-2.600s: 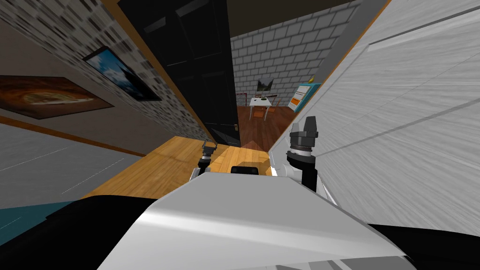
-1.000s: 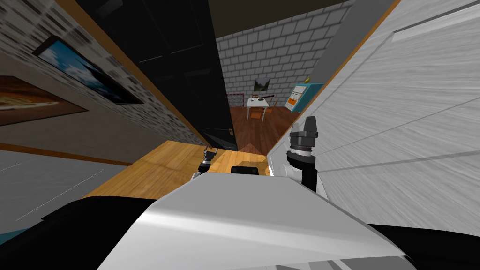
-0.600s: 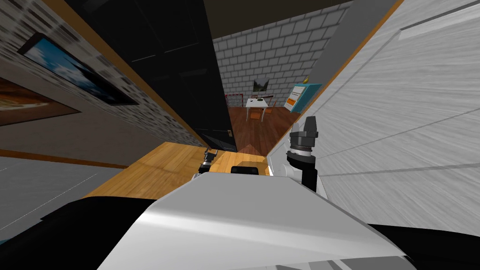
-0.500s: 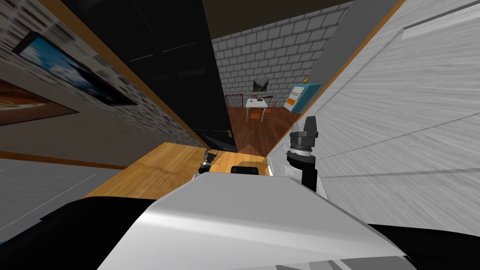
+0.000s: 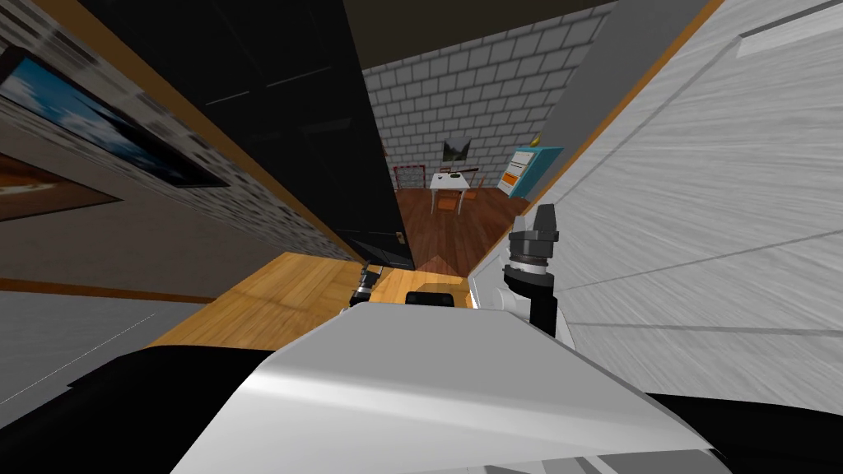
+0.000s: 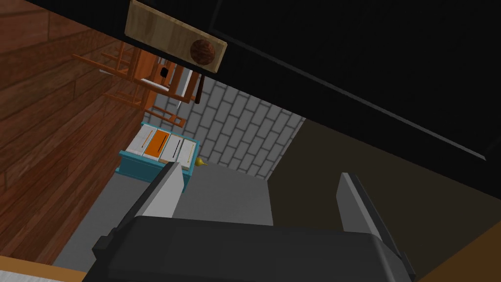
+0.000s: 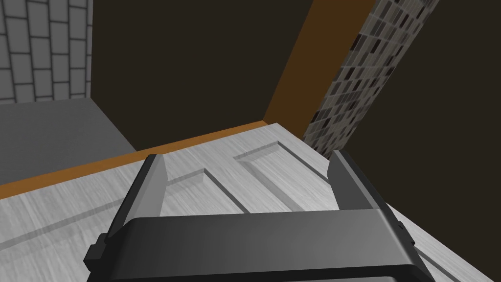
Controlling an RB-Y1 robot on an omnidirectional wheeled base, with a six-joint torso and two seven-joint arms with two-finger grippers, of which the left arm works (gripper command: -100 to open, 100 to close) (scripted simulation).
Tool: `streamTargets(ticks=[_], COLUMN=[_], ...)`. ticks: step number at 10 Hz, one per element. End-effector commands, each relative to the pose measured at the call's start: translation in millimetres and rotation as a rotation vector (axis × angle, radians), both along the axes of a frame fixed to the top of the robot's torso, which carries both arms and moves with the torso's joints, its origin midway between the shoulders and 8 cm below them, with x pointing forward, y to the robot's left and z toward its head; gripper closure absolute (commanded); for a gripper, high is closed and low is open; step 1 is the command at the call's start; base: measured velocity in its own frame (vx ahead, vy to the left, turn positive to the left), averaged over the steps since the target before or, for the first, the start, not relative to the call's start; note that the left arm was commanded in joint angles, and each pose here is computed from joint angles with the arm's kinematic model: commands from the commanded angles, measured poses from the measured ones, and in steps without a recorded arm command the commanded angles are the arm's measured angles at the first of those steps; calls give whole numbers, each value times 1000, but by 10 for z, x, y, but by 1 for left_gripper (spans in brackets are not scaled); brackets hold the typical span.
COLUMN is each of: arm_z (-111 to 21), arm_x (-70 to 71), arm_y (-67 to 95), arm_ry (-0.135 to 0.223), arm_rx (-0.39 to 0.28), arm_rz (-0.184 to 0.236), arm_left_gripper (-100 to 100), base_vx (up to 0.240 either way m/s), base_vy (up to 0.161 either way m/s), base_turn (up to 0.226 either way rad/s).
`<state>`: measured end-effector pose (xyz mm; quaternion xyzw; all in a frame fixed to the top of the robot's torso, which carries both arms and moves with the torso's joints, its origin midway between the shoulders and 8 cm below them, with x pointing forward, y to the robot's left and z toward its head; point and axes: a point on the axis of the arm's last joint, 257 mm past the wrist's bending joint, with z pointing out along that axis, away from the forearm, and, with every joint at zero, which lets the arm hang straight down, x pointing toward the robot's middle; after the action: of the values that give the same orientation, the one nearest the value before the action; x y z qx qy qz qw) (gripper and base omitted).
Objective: Pull the door open
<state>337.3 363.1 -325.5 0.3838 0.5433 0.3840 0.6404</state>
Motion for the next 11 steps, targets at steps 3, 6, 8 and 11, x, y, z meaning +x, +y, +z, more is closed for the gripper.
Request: streamTargets(ticks=[3, 6, 8, 11], arm_z=[-161, -247, -317, -421], arm_x=[-74, -115, -150, -203], arm_y=[-19, -35, -53, -85], arm_ry=[22, 33, 42, 55], arm_rx=[99, 156, 200, 265], arm_rz=[9, 13, 15, 17], arm_left_gripper=[-100, -100, -100, -100], base_vx=[109, 71, 88, 98], base_vy=[-23, -6, -9, -8], base_turn=[-21, -15, -17, -17])
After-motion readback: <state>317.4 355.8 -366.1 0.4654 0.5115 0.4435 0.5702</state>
